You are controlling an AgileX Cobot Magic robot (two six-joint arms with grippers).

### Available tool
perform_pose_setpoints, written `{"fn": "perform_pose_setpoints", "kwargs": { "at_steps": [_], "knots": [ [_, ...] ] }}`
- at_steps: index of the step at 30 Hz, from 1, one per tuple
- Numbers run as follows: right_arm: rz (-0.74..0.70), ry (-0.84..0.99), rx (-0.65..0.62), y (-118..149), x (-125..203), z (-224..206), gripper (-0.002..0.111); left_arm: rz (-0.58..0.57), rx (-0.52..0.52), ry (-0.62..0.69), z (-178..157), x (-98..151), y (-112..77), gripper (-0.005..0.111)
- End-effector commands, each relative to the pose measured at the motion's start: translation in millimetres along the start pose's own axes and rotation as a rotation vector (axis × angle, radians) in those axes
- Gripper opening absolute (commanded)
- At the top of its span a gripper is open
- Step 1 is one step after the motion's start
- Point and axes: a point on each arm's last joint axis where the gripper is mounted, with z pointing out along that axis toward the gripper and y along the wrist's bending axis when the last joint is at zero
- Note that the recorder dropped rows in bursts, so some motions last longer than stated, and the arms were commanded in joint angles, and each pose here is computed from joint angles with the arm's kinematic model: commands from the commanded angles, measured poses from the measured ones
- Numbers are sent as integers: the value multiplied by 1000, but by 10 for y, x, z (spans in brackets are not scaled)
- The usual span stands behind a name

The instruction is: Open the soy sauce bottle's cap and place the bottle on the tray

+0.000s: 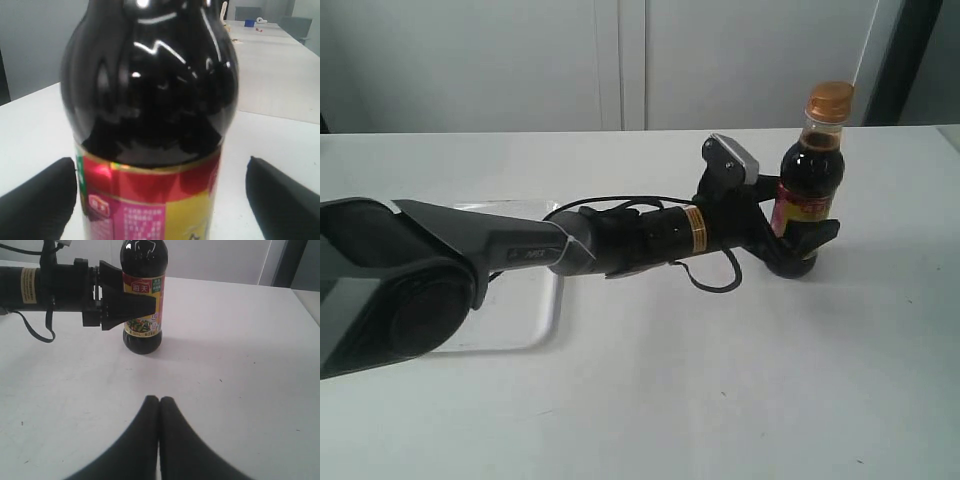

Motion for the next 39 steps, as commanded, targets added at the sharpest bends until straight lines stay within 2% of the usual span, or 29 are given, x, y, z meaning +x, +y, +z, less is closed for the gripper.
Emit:
{"fn": "perform_pose_setpoints", "kwargs": {
  "at_steps": [1,11,15,17,20,24,30,34,39],
  "knots": [
    [-1,-3,4,-2,10,1,0,-3,12,-40,51,-78,-10,91],
    [-1,-3,4,-2,10,1,0,-16,17,-43,146,-29,-36,90],
    [-1,-3,4,-2,10,1,0,-9,20,-40,146,-26,-39,79],
    [-1,-3,4,-2,10,1,0,-5,22,-36,148,-23,-43,70],
    [-1,-3,4,-2,10,1,0,3,28,-27,148,-15,-49,47],
    [-1,-3,4,-2,10,1,0,31,24,-12,148,0,-45,1],
    [-4,-17,3,-2,-2,1,0,42,21,-5,148,6,-42,0],
    [-79,-52,8,-4,-34,0,0,43,16,2,148,13,-38,0],
    [-68,-240,-2,10,-203,-25,0,35,4,25,148,33,-27,0]
  ]
}}
